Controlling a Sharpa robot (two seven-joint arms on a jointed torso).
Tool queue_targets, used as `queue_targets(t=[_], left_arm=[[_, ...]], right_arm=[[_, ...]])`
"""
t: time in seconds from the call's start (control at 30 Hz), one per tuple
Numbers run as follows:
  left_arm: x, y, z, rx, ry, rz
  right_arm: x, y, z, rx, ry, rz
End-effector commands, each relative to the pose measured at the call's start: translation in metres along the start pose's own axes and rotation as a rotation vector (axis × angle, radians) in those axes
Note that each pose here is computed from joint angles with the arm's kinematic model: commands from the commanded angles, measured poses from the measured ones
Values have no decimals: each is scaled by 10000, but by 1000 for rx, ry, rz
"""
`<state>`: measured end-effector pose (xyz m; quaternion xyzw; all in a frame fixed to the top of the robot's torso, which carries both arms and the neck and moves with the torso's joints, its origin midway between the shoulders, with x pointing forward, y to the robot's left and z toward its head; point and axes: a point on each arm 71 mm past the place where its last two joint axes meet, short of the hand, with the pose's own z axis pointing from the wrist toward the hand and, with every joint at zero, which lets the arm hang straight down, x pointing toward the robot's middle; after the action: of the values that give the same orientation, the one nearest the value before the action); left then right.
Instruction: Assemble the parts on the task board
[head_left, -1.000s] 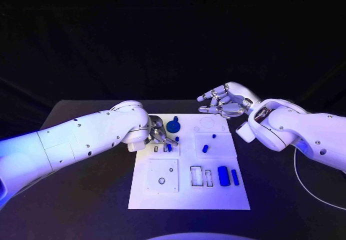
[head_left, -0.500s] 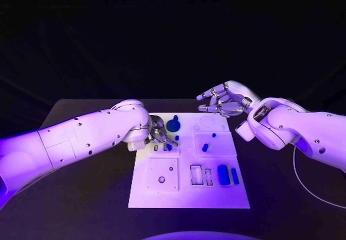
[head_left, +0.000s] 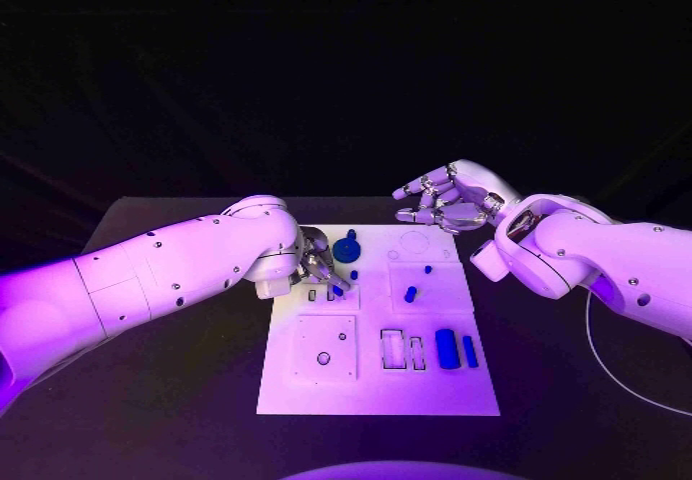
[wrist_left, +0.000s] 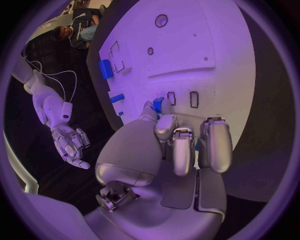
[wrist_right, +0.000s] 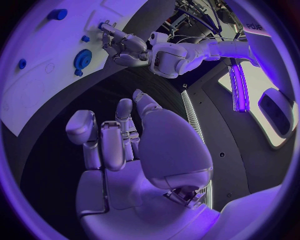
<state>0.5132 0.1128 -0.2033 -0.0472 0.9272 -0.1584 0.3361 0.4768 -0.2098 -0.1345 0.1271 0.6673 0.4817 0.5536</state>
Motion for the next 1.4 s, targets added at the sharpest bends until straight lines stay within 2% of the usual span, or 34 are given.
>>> queue_targets(t=[0.03, 0.23, 0.37, 0.53, 0.73, 0.93, 1.4], left_arm=[[27, 8, 16, 0, -4, -19], [31, 40, -1, 4, 4, -42], [26, 108, -36, 1, 1, -60], [-9, 174, -78, 0, -51, -87], [-7, 194, -105, -1, -82, -77], [24, 210, -103, -9, -75, -39], [116, 216, -65, -30, -16, 42]], right_arm=[[17, 7, 2, -10, 15, -6], [26, -1, 4, -6, 23, -5], [33, -9, 5, -4, 28, -4], [38, -18, 7, -2, 30, -4], [53, -23, 15, -2, 37, -3], [62, -26, 19, -2, 41, -2], [73, -27, 19, -3, 48, -1]])
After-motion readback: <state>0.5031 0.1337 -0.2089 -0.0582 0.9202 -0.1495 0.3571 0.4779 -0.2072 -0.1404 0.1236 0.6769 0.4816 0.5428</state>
